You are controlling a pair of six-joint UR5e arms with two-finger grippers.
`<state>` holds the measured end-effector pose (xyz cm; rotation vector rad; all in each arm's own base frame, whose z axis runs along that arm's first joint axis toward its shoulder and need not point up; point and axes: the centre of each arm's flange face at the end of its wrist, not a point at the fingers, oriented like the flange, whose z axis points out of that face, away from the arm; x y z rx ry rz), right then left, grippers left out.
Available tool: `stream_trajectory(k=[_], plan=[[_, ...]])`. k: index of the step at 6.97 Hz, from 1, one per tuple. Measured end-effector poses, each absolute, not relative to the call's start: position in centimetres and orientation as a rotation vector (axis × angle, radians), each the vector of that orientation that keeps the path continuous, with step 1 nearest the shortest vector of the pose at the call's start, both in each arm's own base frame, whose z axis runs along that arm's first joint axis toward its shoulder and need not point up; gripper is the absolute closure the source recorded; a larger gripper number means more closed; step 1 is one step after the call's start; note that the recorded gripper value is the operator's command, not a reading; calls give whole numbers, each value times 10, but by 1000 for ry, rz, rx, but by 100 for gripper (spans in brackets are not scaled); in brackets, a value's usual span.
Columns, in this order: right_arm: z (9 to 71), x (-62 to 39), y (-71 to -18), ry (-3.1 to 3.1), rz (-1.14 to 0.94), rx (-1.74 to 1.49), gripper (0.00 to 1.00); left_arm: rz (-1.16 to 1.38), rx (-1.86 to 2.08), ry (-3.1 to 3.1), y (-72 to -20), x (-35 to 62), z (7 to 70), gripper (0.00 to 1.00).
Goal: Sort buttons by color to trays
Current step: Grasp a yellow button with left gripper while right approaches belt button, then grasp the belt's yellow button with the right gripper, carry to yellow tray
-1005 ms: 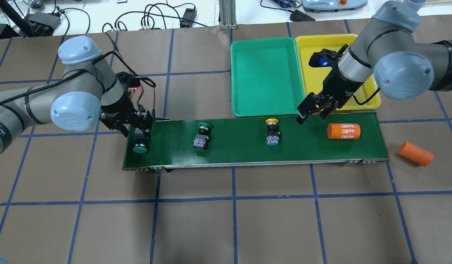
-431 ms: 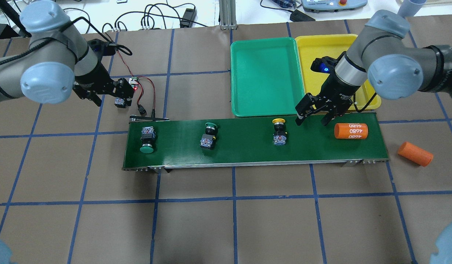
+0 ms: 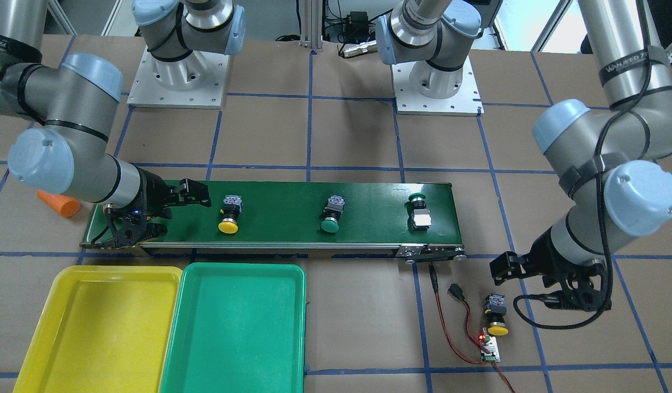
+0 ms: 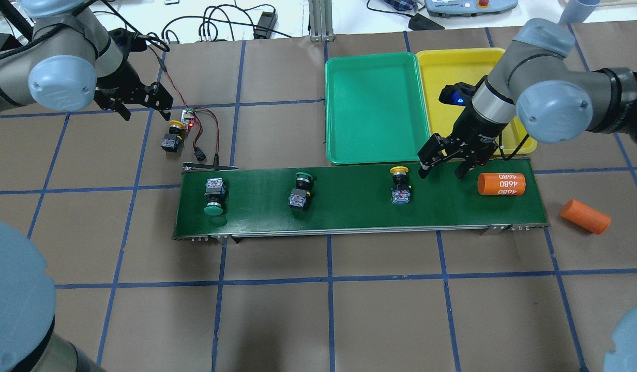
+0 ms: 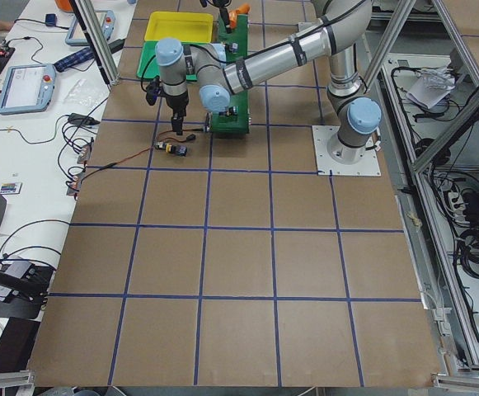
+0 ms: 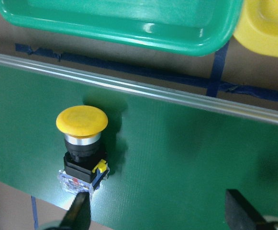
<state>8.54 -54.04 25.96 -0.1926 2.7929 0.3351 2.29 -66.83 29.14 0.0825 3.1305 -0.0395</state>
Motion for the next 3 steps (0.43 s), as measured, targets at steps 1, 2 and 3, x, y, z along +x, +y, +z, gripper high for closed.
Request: stream_trajectory(k=[1, 2, 3], plan=[[255, 89, -537, 2836, 349, -139, 0, -35, 82, 3132, -686, 31, 264, 0], [252, 97, -533, 2864, 352, -121, 0, -28, 79, 3133, -696, 36, 236, 0], [251, 110, -531, 2882, 354, -104, 0, -4, 79, 3137, -702, 37, 212, 0]])
